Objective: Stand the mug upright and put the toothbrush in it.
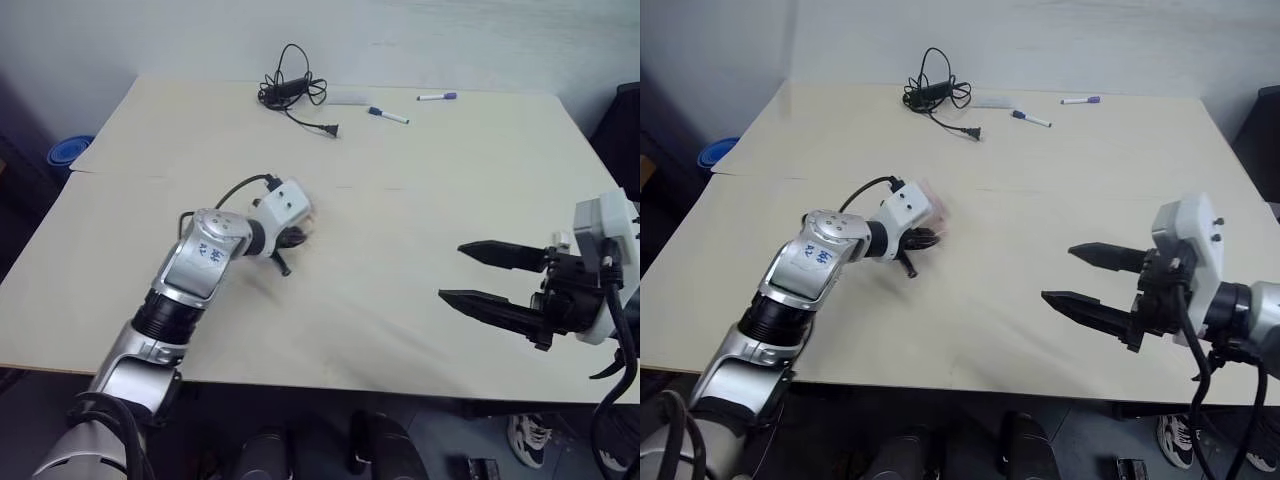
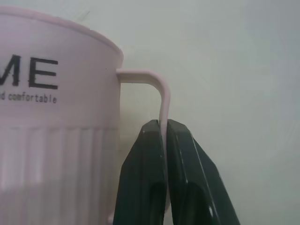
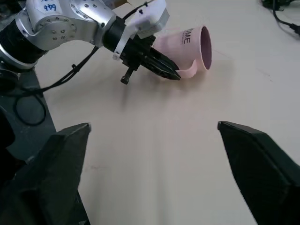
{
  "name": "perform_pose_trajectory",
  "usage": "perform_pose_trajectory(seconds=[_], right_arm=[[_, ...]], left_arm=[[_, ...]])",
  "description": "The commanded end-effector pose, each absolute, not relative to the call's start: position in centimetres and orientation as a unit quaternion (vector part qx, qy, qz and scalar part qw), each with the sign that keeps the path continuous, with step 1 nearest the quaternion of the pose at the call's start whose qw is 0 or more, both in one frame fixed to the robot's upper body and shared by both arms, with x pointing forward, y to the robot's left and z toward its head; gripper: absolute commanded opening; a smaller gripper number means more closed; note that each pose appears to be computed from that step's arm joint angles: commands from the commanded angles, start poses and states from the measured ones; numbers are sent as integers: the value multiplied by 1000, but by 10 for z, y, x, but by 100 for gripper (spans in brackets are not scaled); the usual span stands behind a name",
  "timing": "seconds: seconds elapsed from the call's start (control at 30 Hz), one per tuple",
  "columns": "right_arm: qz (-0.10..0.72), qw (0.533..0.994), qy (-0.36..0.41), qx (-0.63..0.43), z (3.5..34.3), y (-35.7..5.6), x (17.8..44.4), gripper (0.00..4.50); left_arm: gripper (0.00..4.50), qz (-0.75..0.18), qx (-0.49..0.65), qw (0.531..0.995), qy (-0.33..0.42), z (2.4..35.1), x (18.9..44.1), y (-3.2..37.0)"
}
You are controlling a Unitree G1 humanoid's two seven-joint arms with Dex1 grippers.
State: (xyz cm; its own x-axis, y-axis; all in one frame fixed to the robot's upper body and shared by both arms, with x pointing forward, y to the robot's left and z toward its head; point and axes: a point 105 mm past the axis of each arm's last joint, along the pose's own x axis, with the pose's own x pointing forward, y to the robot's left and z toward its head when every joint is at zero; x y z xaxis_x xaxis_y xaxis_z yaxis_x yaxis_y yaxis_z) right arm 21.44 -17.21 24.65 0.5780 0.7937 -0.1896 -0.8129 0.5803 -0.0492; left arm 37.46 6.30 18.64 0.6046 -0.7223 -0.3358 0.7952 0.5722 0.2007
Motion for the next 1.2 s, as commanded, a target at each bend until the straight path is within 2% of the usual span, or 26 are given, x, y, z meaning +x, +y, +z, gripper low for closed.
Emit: perform_pose_trajectory(seconds=[0.03, 0.1, 0.23, 0.37, 0.53, 0.7, 0.83, 1.03, 1.2], right_arm=[[403, 910, 46, -93, 258, -187, 222, 445], [395, 913, 45, -92, 258, -191, 223, 445], [385, 915, 52, -105, 252, -195, 223, 445], [381, 917, 48, -104, 253, -194, 224, 445], [379, 919, 44, -102, 253, -193, 223, 445], [377, 920, 43, -101, 253, -193, 223, 445], [379, 918, 46, -104, 252, -190, 226, 450], [390, 913, 50, -106, 251, -187, 232, 450], [396, 910, 53, -107, 249, -185, 241, 450]], left_arm=[[0, -475, 81, 874, -59, 249, 365, 40], [0, -492, 39, 864, -99, 254, 361, 32], [0, -569, -11, 813, -126, 235, 345, 0], [0, -610, -57, 786, -86, 205, 346, -17], [0, -607, -75, 790, -36, 173, 356, -14], [0, -607, -55, 792, -26, 159, 350, 0], [99, -611, -32, 791, -4, 146, 339, 20], [299, -599, -2, 800, 14, 139, 329, 45], [443, -590, 14, 807, 22, 138, 323, 60]])
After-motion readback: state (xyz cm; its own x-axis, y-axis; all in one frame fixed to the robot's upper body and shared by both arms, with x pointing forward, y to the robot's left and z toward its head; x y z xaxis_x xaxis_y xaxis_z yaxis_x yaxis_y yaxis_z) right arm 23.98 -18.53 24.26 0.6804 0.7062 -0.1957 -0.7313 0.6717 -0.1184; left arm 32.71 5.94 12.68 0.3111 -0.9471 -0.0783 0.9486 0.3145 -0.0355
